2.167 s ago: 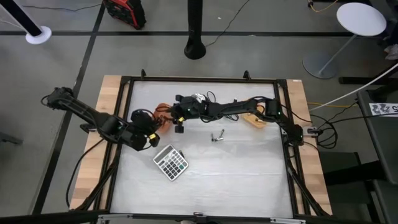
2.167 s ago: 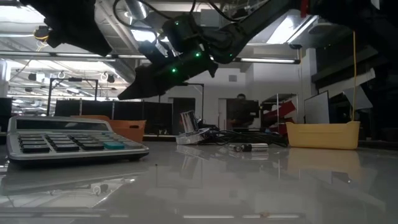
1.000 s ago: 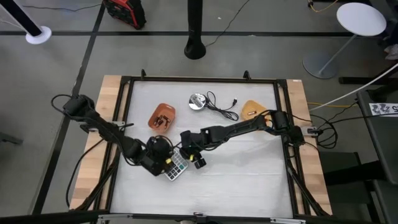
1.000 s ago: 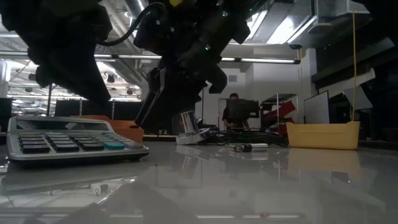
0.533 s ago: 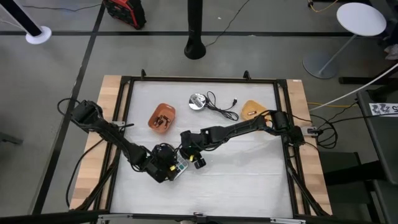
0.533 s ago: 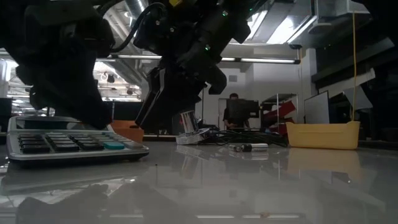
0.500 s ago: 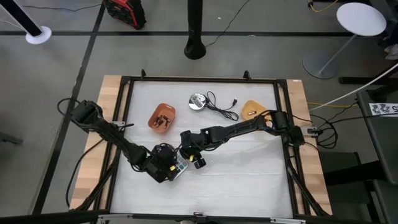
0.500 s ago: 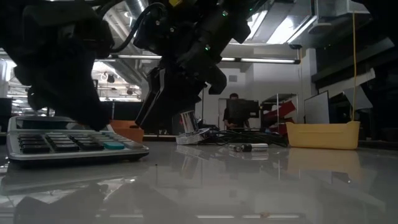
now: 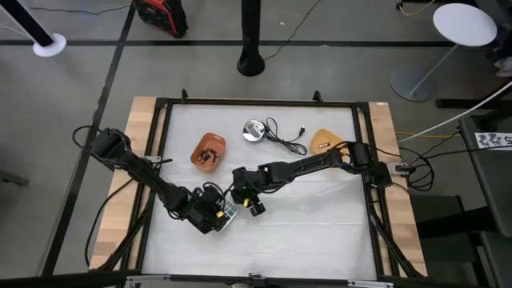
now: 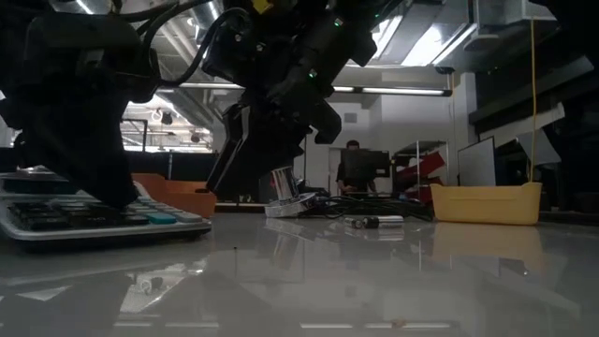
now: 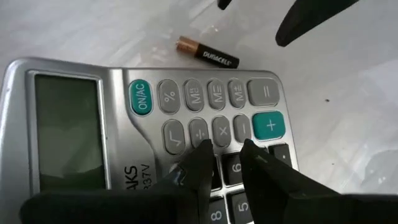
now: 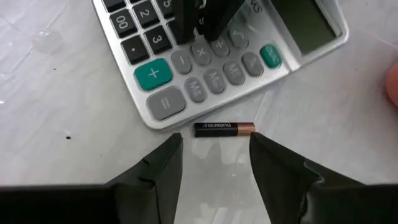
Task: Sort batteries
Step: Adjust the silver calculator, then put the black battery into the orange bin, then put the silver battery into the yellow bin
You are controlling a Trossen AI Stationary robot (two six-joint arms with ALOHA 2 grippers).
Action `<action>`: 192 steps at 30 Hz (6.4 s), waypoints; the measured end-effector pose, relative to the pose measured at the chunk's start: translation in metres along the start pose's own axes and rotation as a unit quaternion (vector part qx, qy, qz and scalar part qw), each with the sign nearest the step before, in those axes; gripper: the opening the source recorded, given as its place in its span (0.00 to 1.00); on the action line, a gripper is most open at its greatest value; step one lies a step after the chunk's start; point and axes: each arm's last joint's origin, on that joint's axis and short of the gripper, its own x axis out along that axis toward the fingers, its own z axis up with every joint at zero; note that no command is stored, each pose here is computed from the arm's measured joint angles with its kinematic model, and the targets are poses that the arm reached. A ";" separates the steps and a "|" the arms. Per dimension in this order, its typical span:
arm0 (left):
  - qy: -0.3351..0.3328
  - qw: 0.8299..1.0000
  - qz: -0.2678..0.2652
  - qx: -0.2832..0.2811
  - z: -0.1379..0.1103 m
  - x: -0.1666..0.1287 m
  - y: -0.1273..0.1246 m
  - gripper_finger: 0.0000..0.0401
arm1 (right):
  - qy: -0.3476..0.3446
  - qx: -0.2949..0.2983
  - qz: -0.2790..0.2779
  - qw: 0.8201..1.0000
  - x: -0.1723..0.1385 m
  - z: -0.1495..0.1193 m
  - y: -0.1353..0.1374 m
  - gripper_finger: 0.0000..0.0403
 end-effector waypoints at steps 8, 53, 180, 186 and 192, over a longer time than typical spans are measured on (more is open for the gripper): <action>0.034 0.999 0.009 0.006 0.003 -0.012 0.007 0.19 | 0.000 0.020 0.000 1.000 0.000 0.000 0.000 0.45; 0.076 0.992 0.057 0.082 0.005 -0.031 0.024 0.19 | -0.014 0.387 -0.132 0.912 0.031 -0.005 0.015 0.45; 0.025 0.997 0.013 0.077 0.020 -0.034 0.006 0.19 | 0.034 0.219 -0.182 0.958 -0.070 -0.013 -0.119 0.37; -0.060 0.992 0.017 0.114 0.040 -0.032 0.000 0.19 | 0.137 0.203 -0.139 0.960 -0.102 -0.017 -0.094 0.37; -0.138 0.982 0.003 0.128 0.067 -0.026 -0.006 0.19 | 0.200 0.187 -0.106 0.956 -0.130 -0.018 -0.070 0.37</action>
